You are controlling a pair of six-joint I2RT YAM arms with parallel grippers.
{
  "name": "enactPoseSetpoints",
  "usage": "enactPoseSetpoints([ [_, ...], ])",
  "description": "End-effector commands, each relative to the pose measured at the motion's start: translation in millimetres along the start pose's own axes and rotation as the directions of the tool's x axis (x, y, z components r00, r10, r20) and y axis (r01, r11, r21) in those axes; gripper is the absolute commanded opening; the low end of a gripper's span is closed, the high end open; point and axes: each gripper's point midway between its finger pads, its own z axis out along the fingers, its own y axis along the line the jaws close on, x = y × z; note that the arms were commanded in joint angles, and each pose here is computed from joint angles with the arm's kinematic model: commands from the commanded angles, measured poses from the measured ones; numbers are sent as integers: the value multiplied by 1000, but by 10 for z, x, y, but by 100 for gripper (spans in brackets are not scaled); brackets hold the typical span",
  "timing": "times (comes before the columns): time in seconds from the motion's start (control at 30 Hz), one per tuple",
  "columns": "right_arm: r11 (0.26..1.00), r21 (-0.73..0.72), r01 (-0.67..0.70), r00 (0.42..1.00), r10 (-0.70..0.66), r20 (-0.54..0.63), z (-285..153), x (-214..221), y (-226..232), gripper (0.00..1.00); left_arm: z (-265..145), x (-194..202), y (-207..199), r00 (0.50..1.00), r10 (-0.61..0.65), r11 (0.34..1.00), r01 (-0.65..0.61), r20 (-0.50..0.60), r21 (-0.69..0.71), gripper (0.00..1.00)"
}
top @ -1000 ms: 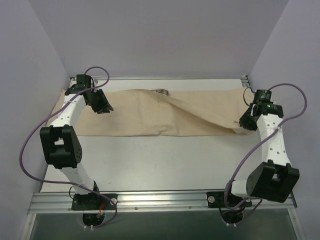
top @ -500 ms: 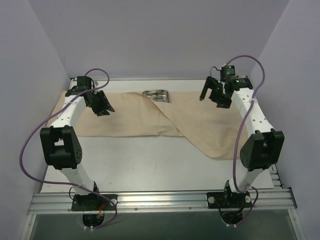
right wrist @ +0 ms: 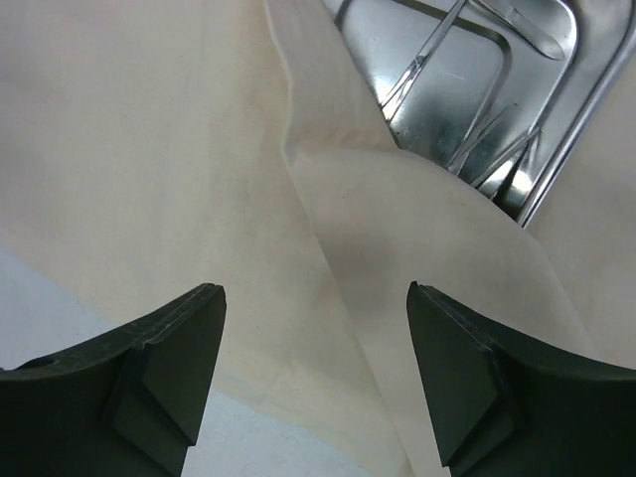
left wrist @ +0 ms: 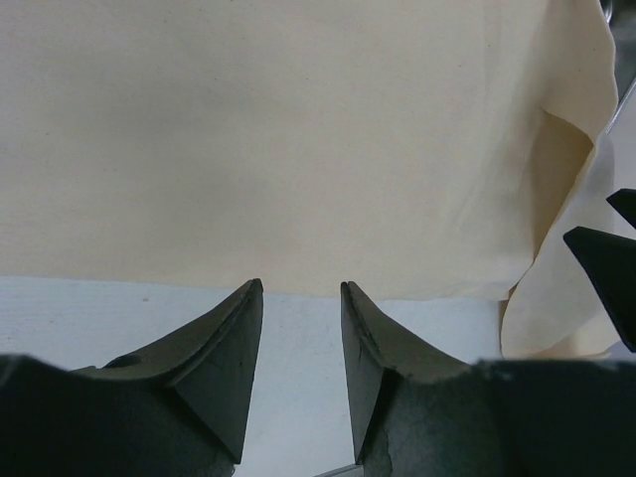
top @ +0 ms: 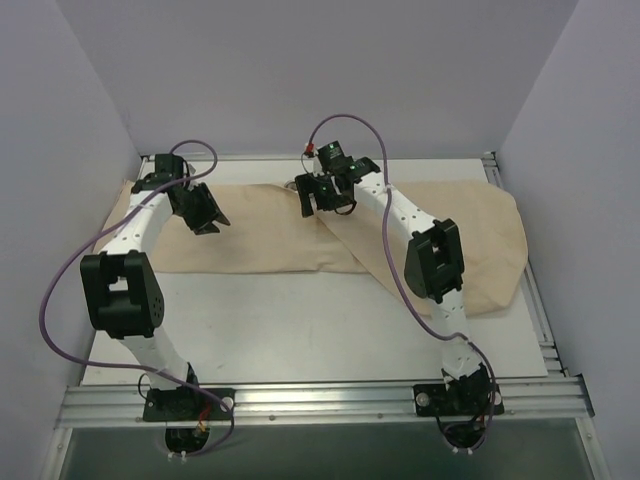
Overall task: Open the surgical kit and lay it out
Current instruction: Open the surgical kit at the center of the board.
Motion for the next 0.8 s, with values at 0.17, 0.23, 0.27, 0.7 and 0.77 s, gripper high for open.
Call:
enactPoseSetpoints([
  [0.17,977,142,157,980,-172,99,56,-323,-80,79,-208,-10,-16,999,-23,1000,23,31,-17,46],
  [0.23,971,176,160,980,-177,86,147,-301,-148,78,-222,-9,-16,999,-23,1000,24,35,-18,46],
  [0.27,969,175,175,977,-193,90,162,-321,-133,78,-240,1,-24,999,-23,1000,24,36,-17,46],
  [0.7,984,78,159,978,-168,126,564,-389,87,29,-295,168,57,999,-42,998,43,30,-37,46],
  [0.77,985,60,159,977,-166,132,500,-405,146,14,-294,163,69,999,-41,998,42,31,-49,46],
])
